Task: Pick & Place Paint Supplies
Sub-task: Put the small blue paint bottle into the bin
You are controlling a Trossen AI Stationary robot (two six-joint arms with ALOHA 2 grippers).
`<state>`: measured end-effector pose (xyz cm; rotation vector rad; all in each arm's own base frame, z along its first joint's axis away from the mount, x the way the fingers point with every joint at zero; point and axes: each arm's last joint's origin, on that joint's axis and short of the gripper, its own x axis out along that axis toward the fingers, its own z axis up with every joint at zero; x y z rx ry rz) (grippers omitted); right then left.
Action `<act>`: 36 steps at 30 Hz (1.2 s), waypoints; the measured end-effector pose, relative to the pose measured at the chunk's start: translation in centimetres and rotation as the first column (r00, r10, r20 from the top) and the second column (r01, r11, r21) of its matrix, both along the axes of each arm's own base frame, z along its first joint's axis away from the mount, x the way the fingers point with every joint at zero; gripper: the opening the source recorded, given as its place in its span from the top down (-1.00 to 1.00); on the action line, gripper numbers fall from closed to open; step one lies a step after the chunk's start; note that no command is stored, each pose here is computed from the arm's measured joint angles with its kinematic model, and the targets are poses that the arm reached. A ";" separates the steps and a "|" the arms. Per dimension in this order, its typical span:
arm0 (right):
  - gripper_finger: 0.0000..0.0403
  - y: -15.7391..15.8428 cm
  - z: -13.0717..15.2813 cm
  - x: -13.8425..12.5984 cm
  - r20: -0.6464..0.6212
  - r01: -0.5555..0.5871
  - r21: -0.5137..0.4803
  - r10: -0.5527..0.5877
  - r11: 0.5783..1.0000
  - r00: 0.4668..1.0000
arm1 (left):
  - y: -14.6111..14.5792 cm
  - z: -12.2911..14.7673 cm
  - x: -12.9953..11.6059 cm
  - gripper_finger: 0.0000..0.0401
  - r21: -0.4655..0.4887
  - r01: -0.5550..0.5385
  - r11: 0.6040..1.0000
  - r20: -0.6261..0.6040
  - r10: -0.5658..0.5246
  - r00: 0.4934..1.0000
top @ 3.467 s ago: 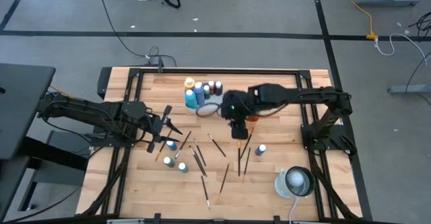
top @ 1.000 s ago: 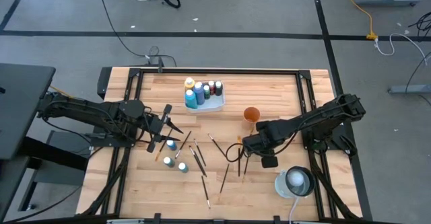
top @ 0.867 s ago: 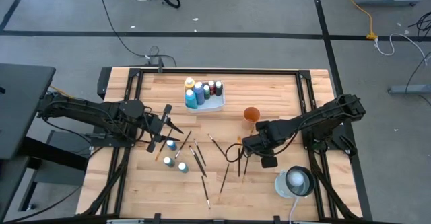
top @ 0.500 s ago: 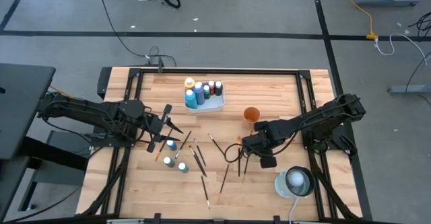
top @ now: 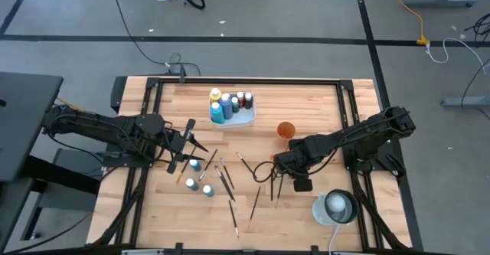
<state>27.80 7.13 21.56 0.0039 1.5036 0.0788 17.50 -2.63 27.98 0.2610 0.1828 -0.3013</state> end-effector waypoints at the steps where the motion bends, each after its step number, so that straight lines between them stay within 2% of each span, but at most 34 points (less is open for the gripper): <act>1: 0.42 -0.1 0.0 0.1 0.000 0.005 0.007 -0.005 1.000 1.000 | 0.0 0.0 0.0 0.30 0.000 0.000 1.000 0.000 0.000 1.000; 9: 0.38 -0.8 0.1 1.2 0.103 0.010 0.030 -0.014 0.999 0.995 | 0.0 0.0 0.0 0.30 0.000 0.000 1.000 0.000 0.000 1.000; 14: 0.42 -1.0 0.4 2.4 0.207 -0.031 0.118 0.005 0.993 0.978 | 0.0 0.0 0.0 0.30 0.000 0.000 1.000 0.000 0.000 1.000; 20: 0.41 -2.4 1.3 3.8 0.339 -0.128 0.074 0.096 0.989 0.936 | 0.0 0.0 0.0 0.30 0.000 0.000 1.000 0.000 0.000 1.000; 23: 0.41 -3.4 3.2 4.9 0.417 -0.166 0.012 0.146 0.986 0.897 | 0.0 0.0 0.0 0.30 0.000 0.000 1.000 0.000 0.000 1.000; 25: 0.41 -4.0 4.7 5.5 0.465 -0.226 -0.049 0.223 0.973 0.857 | 0.0 0.0 0.0 0.30 0.000 0.000 1.000 0.001 0.000 1.000; 29: 0.41 -5.5 7.5 6.8 0.584 -0.392 -0.140 0.395 0.909 0.709 | 0.0 0.0 0.0 0.30 0.000 0.000 1.000 0.000 0.000 1.000; 31: 0.41 -6.4 8.4 7.1 0.613 -0.433 -0.185 0.448 0.882 0.651 | 0.0 0.0 0.0 0.30 0.000 0.000 1.000 0.000 0.000 1.000; 33: 0.41 -7.6 9.0 7.3 0.619 -0.428 -0.248 0.482 0.869 0.620 | 0.0 0.0 0.0 0.30 0.000 0.000 1.000 0.000 0.000 1.000; 36: 0.41 -9.9 9.6 7.6 0.602 -0.346 -0.364 0.502 0.865 0.621 | 0.0 0.0 0.0 0.30 0.000 0.000 1.000 0.000 0.000 1.000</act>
